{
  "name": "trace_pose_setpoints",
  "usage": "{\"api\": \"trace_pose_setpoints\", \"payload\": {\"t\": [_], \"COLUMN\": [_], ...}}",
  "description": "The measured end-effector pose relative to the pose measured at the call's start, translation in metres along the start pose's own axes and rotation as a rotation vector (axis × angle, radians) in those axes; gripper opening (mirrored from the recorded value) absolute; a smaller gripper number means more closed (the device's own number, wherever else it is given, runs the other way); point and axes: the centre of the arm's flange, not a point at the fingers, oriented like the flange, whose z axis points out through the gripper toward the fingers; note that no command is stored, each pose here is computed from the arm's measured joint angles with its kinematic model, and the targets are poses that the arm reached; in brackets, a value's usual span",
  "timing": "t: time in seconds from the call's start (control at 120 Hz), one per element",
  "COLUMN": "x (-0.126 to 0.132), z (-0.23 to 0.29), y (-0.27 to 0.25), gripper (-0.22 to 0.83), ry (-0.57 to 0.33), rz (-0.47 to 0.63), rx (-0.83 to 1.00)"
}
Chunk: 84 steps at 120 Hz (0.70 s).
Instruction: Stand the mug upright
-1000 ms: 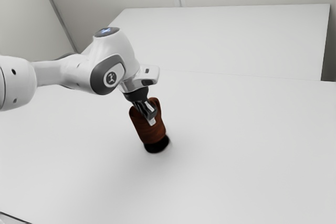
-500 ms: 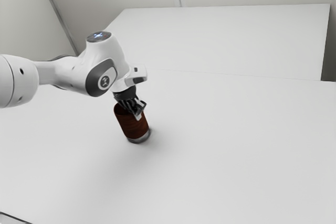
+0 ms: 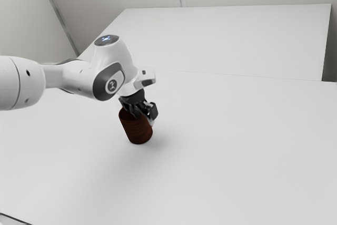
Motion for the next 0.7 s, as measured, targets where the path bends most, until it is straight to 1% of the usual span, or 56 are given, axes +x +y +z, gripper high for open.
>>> {"api": "trace_pose_setpoints", "payload": {"t": [0.108, 0.175, 0.3, 0.358, 0.417, 0.583, 0.7], "x": [0.001, 0.005, 0.036, 0.052, 0.062, 0.068, 0.068], "z": [-0.005, -0.020, -0.089, -0.131, -0.168, -0.228, -0.243], "y": [-0.008, -0.015, -0.030, -0.036, -0.041, -0.048, -0.043], "gripper": [0.47, 0.51, 0.56, 0.57, 0.58, 0.60, 0.61], "ry": [0.009, 0.036, 0.112, 0.149, 0.170, 0.155, 0.118], "rz": [-0.026, -0.040, -0.053, -0.051, -0.046, -0.004, 0.032], "rx": [-0.002, -0.004, 0.004, 0.009, 0.013, 0.029, 0.029]}}
